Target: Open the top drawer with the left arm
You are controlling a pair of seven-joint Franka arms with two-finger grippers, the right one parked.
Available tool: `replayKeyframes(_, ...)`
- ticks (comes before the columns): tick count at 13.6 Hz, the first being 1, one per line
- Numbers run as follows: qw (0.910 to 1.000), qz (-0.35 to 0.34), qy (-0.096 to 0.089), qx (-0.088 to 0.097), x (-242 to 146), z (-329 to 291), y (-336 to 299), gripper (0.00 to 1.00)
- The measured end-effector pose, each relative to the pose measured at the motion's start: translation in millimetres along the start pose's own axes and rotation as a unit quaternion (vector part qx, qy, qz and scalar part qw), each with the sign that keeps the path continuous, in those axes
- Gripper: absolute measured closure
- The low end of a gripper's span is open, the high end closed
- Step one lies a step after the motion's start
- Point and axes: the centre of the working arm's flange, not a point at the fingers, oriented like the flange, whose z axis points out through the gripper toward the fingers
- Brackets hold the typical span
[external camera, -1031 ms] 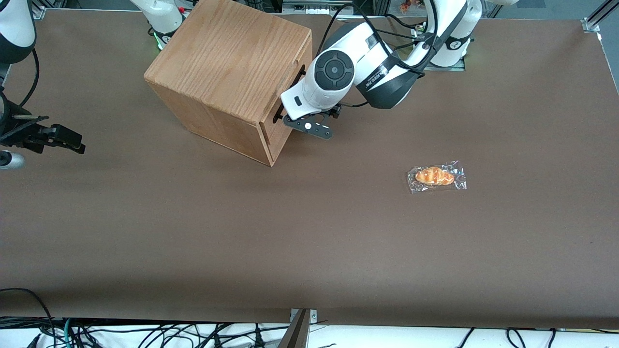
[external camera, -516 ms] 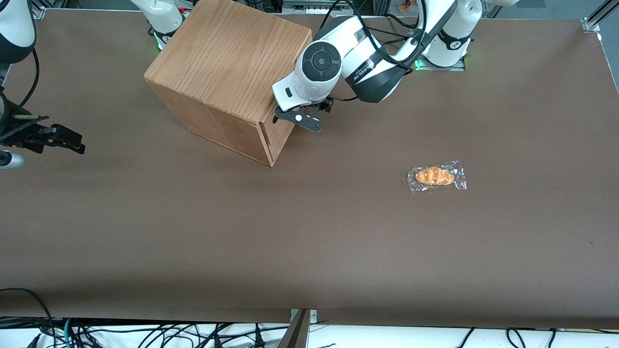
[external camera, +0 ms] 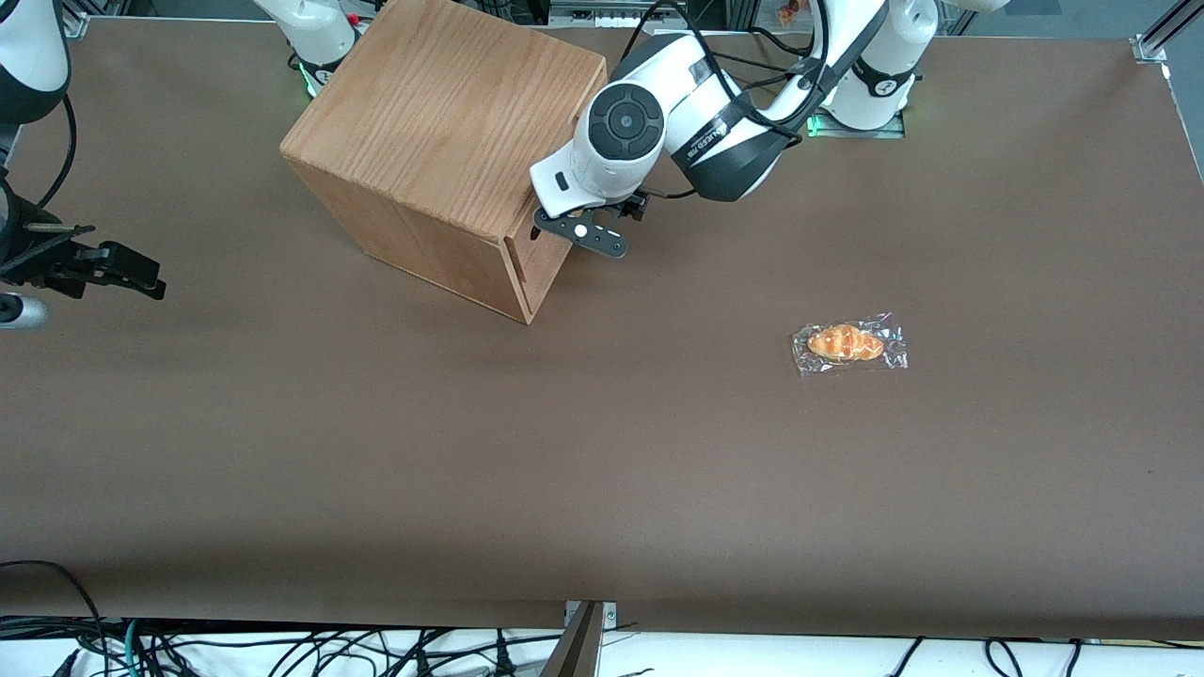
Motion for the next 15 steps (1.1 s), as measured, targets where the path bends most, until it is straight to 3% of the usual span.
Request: replayKeyframes(15,0.9997,0.023,0.002,-0.003,11.6,9.7,-20.1,0.00)
